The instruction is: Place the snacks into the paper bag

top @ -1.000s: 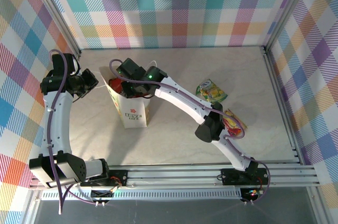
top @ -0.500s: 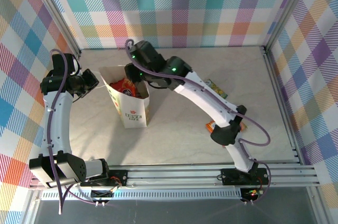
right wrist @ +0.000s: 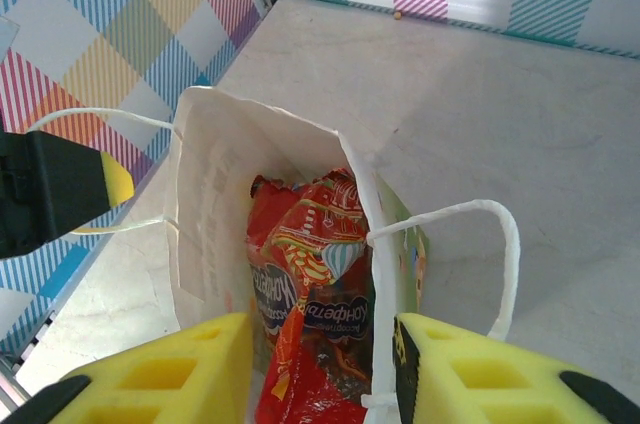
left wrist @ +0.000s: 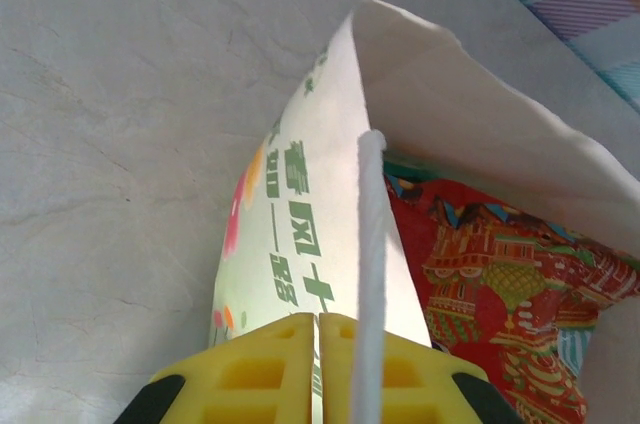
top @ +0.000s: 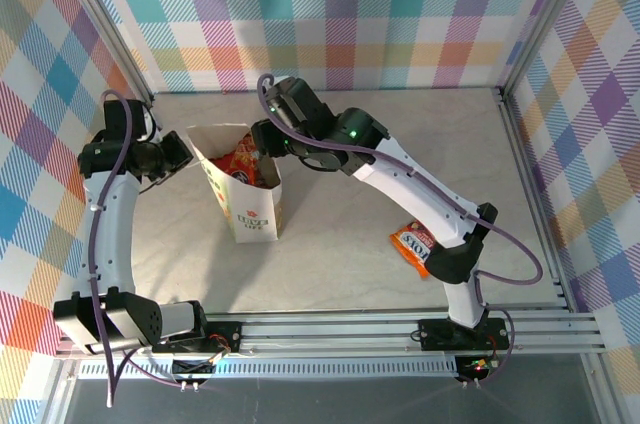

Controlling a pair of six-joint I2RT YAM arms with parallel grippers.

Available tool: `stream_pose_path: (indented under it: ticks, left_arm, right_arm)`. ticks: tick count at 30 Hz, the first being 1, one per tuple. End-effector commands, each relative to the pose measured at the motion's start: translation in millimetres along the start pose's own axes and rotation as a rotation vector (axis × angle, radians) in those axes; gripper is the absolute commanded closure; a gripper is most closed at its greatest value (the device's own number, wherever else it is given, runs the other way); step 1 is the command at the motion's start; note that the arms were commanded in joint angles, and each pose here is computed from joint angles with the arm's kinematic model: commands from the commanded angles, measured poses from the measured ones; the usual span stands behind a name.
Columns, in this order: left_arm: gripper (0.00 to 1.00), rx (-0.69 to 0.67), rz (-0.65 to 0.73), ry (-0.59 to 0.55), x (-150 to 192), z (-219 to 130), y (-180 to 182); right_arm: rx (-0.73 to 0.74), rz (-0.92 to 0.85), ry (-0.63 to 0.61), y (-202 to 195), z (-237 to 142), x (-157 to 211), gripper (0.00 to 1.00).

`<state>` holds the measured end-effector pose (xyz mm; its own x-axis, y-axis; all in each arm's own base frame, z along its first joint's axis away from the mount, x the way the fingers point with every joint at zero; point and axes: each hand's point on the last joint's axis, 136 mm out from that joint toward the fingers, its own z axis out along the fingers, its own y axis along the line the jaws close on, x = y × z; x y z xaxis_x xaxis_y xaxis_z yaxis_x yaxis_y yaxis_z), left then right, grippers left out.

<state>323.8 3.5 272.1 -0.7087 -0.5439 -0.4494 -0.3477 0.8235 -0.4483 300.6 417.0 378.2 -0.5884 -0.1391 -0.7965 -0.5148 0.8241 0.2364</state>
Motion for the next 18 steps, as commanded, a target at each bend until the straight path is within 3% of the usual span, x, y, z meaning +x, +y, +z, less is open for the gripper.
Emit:
stream_pose_path:
  ticks: [1,8,18]
  left_arm:
    - [0.90,-0.003,0.038,-0.001,-1,-7,-6]
    - [0.90,-0.011,0.057,0.008,0,-7,-8]
    - [0.90,-0.028,0.067,0.011,0,-4,-6]
  right_arm:
    - [-0.004,0.011,-0.005,-1,1,-3,0.57]
    - [0.017,0.021,-0.020,-8,-5,-7,0.57]
    - [0.168,0.016,-0.064,-42,-15,-5,0.48]
